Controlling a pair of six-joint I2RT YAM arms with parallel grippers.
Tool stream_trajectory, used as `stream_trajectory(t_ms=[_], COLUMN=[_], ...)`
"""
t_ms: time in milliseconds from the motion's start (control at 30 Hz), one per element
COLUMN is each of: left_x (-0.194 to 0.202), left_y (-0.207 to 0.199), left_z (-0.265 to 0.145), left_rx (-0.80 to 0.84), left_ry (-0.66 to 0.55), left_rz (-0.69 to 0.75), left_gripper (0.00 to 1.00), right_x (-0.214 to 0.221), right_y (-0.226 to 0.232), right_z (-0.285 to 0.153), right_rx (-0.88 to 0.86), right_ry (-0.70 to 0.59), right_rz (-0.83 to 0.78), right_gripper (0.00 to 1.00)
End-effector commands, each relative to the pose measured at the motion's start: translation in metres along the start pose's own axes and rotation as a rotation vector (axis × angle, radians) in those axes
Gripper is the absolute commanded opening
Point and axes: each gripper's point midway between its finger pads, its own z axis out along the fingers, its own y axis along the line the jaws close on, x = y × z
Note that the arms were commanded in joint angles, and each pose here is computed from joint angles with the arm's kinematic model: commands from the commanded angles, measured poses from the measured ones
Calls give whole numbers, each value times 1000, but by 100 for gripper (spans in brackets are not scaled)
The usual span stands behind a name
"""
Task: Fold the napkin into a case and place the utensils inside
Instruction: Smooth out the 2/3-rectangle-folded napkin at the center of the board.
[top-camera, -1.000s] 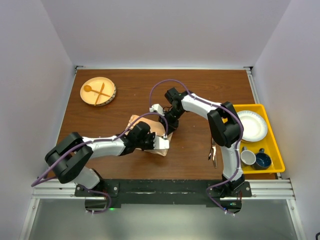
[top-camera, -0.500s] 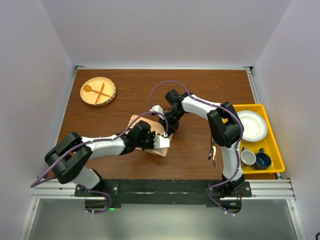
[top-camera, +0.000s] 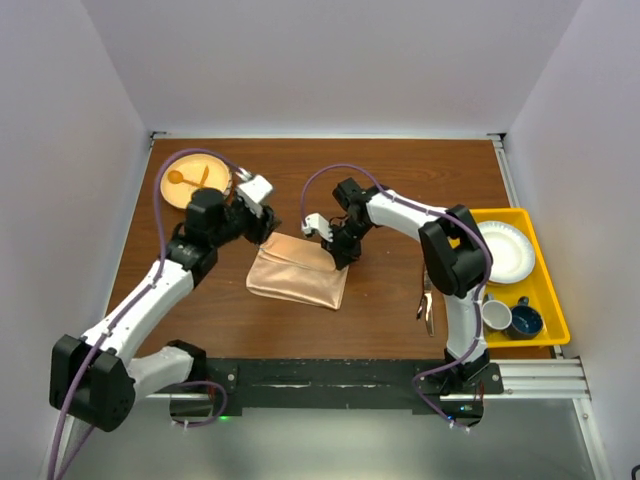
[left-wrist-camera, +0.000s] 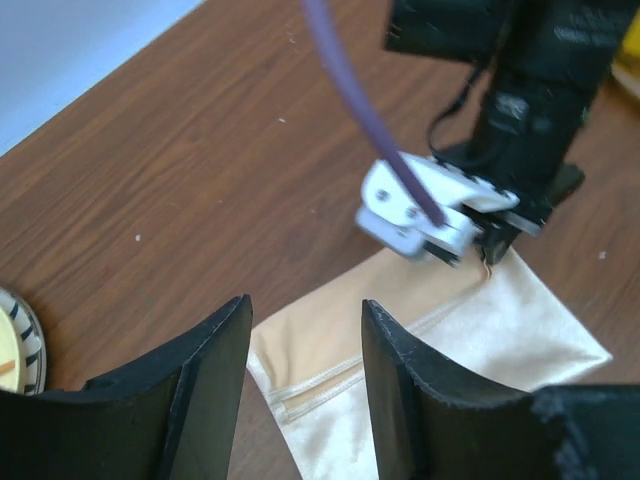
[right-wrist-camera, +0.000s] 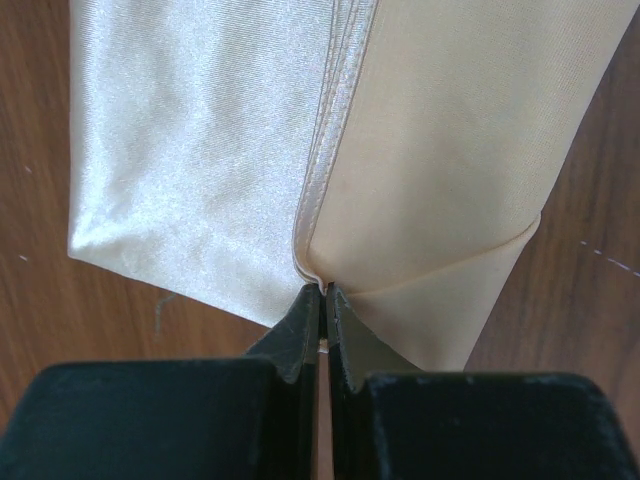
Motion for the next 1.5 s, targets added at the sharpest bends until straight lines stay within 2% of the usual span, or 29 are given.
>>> stream_trajectory(t_ms=[0,100,267,300,433,667,867,1000,1200,1333,1467], left_x=[-12,-1,15,9,22,38,50,61,115,143,137], left_y=[18,23,23,24,21,2,-19,-31,-25,-19,-17], left_z=[-3,11,48,55,83,115,128,137,138,129,120], left_rx=[12,43,114,136,189,287,346,367,309,296,332], left_ry=[-16,13,49,17,49,71,94,128,211,240,205], left_rz=[-357,-473,-627,-636,-804,-926,-1006,-1060,-1149,-1216,-1219], left_gripper=[53,52,42,40,36,33,47,65,78,80,79], right_x=[47,46,46,49,49,48,49,52,56,60,63], right_y=[-33,-37,-42,-40,-40,-42,-42,-41,-39,-37,-37], right_z=[-2,-3,-6,-6,-7,-5,-6,-5,-2,0,1], right_rx=[99,106,125,118,121,123,119,110,96,86,84], right_ry=[183,190,199,204,206,209,217,222,232,241,251], right_rz=[-162,-210,-296,-311,-322,-328,-335,-330,-325,-321,-315], right_gripper=[0,0,0,0,0,0,0,0,0,0,0])
